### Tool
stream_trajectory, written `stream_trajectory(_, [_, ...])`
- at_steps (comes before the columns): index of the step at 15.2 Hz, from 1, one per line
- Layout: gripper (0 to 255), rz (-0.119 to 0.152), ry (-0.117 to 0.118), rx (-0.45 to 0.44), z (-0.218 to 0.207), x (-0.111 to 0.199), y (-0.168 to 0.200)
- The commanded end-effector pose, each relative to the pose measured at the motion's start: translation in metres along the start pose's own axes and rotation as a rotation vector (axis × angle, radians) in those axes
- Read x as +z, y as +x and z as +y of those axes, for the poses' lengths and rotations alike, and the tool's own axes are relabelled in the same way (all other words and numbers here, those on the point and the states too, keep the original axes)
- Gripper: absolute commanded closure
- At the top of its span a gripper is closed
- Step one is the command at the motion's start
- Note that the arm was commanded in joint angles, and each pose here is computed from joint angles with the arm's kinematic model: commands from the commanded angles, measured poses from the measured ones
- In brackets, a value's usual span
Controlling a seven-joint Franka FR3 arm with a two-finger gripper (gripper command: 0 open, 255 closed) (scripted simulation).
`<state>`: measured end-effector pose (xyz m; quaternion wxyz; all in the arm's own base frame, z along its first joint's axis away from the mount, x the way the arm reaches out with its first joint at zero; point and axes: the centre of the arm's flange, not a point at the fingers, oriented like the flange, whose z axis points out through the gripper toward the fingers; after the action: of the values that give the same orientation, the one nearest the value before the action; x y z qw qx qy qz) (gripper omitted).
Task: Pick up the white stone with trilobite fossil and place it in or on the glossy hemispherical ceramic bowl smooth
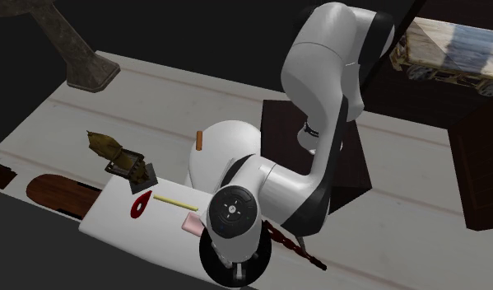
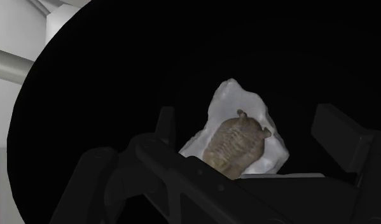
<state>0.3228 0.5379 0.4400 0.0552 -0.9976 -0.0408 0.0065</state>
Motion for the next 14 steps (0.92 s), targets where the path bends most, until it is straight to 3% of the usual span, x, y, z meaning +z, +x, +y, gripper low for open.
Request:
stream_trajectory(1, [0,0.000,0.000,0.000,-0.0002,0.0008,0.0000])
stream_trajectory(4, [0,0.000,0.000,0.000,-0.0002,0.0008,0.0000])
stream_trajectory(5, [255,0.000,0.000,0.000,-0.0002,0.0007,0.0000])
stream_trajectory(14, [255,0.000,0.000,0.000,-0.0002,0.0008,0.0000])
